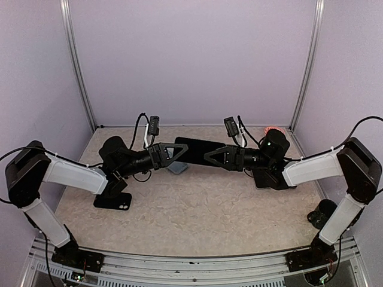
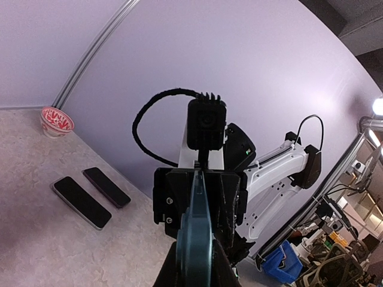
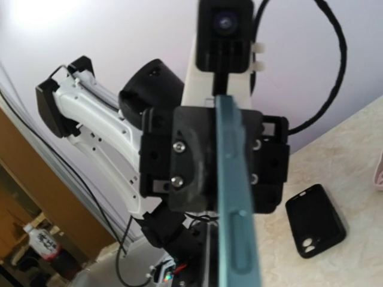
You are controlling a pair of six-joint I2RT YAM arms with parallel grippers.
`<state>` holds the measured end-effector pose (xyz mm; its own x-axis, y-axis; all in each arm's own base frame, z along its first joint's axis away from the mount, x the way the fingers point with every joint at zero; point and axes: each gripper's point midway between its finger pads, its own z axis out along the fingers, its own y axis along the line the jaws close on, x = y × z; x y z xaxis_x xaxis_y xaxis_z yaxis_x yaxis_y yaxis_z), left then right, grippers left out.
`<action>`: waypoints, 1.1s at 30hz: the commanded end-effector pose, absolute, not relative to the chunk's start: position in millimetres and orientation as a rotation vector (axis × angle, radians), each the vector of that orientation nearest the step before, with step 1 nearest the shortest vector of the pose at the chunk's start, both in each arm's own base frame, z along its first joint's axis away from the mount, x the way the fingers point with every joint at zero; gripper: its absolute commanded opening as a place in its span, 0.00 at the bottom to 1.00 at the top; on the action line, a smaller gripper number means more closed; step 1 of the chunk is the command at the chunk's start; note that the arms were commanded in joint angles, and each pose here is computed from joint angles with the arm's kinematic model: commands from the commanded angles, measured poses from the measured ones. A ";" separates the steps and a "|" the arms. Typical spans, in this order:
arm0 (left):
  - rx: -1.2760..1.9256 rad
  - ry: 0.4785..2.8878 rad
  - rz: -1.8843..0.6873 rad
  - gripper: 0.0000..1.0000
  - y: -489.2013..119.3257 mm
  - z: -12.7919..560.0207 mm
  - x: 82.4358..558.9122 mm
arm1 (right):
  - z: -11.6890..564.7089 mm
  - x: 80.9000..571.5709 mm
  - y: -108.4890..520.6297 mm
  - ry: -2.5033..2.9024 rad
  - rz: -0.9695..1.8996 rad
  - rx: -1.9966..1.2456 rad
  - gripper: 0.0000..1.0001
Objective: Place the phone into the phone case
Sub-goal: Pass from the left arm to the right
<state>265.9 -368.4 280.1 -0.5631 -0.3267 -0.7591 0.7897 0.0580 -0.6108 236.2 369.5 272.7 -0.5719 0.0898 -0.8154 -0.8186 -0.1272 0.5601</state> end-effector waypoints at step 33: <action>0.203 1.638 -1.241 0.99 -282.8 277.3 353.0 | 238.6 264.4 363.3 1.681 1.579 -0.762 0.00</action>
<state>332.3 -298.4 291.5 -0.4532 -0.4325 -0.7795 0.7085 0.3559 -0.6094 254.7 369.2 222.9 -0.6197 -0.0025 -0.7849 -0.7841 0.0453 0.6189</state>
